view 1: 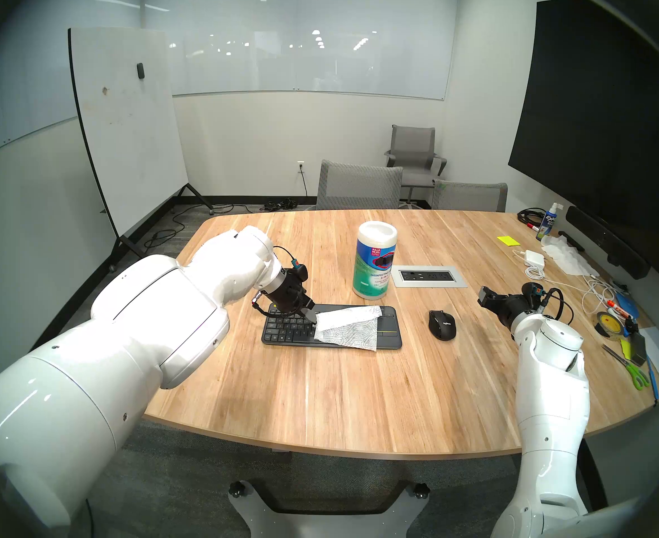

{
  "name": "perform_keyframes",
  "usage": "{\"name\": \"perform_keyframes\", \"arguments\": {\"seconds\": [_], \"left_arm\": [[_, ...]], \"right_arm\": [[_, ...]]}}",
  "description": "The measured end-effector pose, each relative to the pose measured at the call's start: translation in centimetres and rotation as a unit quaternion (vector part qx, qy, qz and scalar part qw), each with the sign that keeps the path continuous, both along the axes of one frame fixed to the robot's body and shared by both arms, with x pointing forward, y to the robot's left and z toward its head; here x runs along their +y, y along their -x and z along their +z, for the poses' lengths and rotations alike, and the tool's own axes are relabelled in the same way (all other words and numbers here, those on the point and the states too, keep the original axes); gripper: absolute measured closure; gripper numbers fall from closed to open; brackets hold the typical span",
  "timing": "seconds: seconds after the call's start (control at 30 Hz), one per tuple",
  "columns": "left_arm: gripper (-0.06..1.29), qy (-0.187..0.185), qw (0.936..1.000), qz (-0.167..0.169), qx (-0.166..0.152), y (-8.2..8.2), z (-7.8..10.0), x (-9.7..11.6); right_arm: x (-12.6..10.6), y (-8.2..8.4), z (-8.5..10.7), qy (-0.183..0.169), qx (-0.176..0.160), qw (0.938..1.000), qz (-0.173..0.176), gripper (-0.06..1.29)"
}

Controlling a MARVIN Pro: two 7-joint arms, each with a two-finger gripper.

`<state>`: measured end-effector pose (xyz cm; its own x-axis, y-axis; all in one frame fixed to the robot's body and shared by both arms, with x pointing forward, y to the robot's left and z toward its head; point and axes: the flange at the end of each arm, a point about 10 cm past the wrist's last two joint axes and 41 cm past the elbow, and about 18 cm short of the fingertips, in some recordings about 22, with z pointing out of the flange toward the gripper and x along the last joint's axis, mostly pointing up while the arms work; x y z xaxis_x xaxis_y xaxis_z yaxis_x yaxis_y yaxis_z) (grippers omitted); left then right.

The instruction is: Wipe the keyboards and mice with a disinfecting wipe, then set the wipe down

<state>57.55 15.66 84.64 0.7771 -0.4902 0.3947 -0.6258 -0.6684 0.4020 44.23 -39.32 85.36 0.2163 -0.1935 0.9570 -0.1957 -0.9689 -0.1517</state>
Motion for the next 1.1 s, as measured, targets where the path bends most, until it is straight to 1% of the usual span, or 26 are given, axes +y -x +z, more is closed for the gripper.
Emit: {"name": "perform_keyframes", "arguments": {"seconds": [0.77,1.1], "left_arm": [[1.25,-0.009,0.9995,0.030,0.004,-0.1,-0.2,2.3],[1.25,-0.008,0.9991,0.042,0.008,-0.1,-0.4,2.9]], "right_arm": [[-0.1,0.0,-0.2,-0.001,0.003,1.0000,0.000,-0.01],[-0.1,0.0,-0.4,-0.002,0.005,1.0000,0.000,-0.01]]}}
